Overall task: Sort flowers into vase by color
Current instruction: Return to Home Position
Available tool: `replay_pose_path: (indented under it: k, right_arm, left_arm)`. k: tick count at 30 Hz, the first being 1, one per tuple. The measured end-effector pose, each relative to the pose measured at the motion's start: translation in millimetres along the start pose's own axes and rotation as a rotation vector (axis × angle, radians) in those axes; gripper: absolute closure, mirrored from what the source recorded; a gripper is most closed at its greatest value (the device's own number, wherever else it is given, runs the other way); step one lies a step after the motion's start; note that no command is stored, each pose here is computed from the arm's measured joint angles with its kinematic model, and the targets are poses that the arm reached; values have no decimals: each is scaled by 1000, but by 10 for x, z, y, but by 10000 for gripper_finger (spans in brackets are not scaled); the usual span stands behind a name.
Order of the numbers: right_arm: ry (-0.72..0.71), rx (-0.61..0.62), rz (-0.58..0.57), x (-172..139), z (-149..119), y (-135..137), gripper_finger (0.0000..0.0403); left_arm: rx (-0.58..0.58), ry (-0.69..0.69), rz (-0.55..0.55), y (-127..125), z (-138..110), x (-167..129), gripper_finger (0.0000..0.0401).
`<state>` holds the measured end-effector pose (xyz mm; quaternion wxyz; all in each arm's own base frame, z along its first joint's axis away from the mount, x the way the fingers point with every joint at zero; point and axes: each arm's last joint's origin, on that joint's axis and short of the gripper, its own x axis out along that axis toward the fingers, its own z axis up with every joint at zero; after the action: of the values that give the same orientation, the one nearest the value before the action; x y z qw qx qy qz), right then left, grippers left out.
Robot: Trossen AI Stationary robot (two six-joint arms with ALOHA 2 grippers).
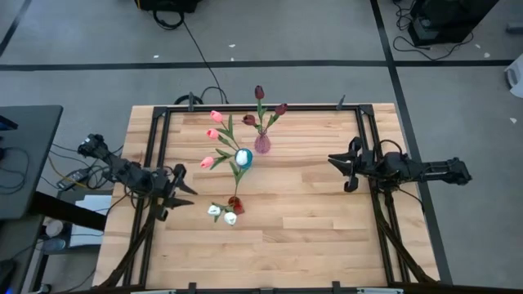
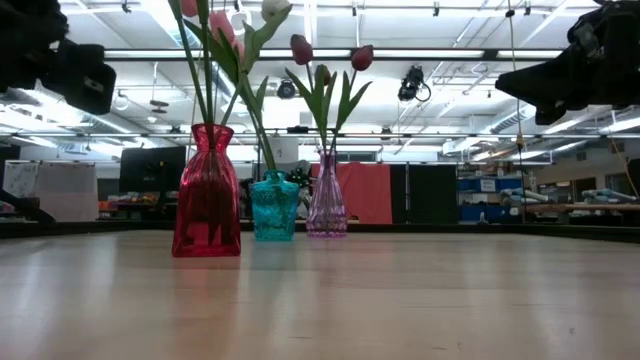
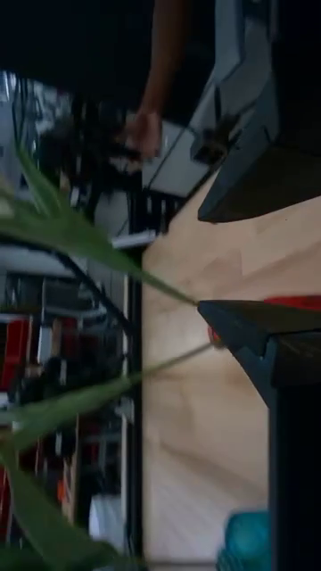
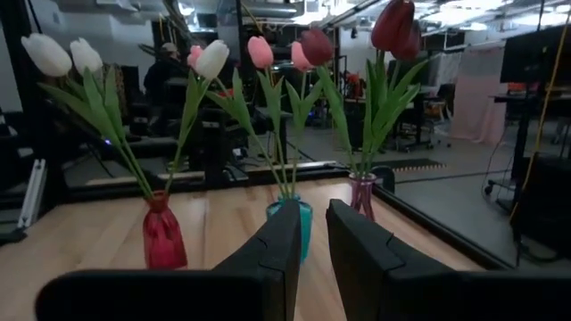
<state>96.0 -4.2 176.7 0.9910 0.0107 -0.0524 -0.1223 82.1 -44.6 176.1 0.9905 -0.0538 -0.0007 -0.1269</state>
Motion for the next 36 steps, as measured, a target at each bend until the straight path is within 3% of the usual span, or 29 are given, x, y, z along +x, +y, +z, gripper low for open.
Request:
replay_pose_path:
  k: [4, 14, 21, 30, 36]
  right_arm:
    - [0, -12, 0, 0, 0, 0, 331]
    - [-1, -7, 0, 0, 1, 0, 331]
    - [-1, -7, 1, 0, 1, 0, 331]
    - [-1, -7, 1, 0, 1, 0, 331]
    - [-1, -7, 1, 0, 1, 0, 331]
  left_arm:
    - [7, 1, -64, -19, 4, -1, 245]
    - [-102, -50, -77, -26, 59, -3, 245]
    - [-47, -2, -254, -75, 25, -10, 245]
    - [-4, 49, -276, -51, -24, -2, 245]
    - [35, 34, -179, 43, -14, 22, 245]
